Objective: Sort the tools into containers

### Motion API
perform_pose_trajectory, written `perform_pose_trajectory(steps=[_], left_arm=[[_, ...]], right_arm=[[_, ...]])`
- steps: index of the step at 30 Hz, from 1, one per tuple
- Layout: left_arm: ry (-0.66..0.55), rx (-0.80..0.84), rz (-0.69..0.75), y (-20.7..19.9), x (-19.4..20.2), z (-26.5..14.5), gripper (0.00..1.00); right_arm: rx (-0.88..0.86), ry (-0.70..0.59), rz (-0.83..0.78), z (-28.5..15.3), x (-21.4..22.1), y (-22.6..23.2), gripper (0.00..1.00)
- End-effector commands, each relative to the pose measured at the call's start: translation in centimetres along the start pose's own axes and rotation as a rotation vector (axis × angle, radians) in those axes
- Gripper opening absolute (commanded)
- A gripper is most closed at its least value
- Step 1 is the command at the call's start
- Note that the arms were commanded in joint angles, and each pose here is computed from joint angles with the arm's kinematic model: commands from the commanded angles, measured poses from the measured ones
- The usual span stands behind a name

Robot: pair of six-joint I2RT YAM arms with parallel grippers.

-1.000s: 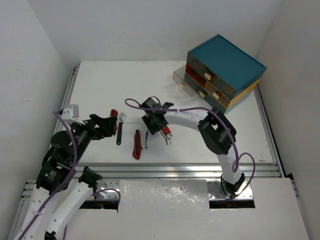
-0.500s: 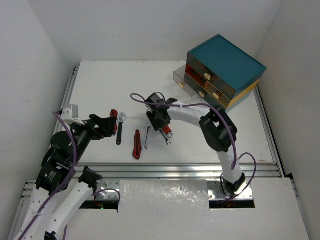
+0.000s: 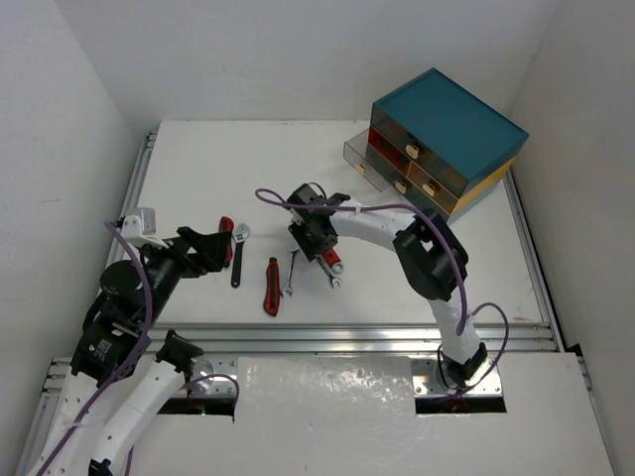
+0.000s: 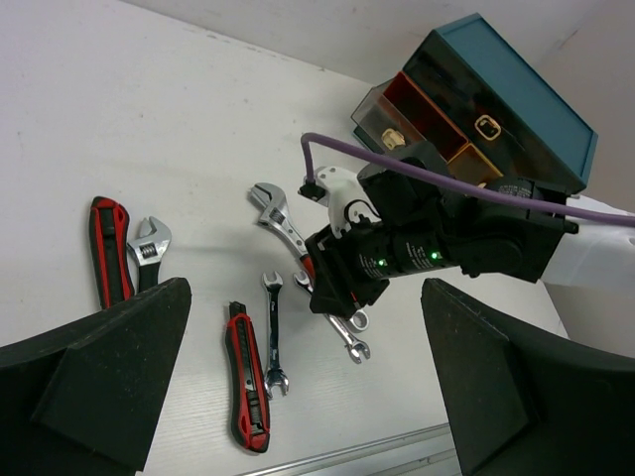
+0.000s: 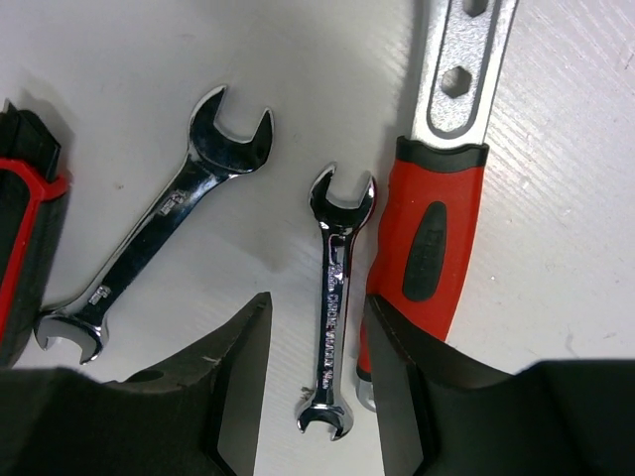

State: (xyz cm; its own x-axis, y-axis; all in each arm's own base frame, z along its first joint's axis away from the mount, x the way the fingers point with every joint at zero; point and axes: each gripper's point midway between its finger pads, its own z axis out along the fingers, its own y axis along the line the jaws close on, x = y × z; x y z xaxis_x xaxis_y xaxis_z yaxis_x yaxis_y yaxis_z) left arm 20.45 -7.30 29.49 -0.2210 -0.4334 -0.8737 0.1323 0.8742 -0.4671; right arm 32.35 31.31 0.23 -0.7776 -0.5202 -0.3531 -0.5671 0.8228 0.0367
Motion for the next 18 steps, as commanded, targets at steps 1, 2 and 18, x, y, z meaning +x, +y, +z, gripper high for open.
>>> perform_pose_trajectory(steps=[1,2,18], left_arm=[[-0.046,0.015,0.006,-0.3,-1.1,0.1,1.0],[-0.047,0.014,0.006,-0.3,-1.1,0.1,1.0],[-0.058,0.013,0.002,-0.3,-1.3,-0.2,1.0]], right_arm=[[0.003,0.001,-0.045,1.4,1.3,0.0,0.44],[0.003,-0.003,-0.046,1.2,1.3,0.1,0.43],[0.017,0.125,0.067,4.3,6.8,-0.4,0.42]])
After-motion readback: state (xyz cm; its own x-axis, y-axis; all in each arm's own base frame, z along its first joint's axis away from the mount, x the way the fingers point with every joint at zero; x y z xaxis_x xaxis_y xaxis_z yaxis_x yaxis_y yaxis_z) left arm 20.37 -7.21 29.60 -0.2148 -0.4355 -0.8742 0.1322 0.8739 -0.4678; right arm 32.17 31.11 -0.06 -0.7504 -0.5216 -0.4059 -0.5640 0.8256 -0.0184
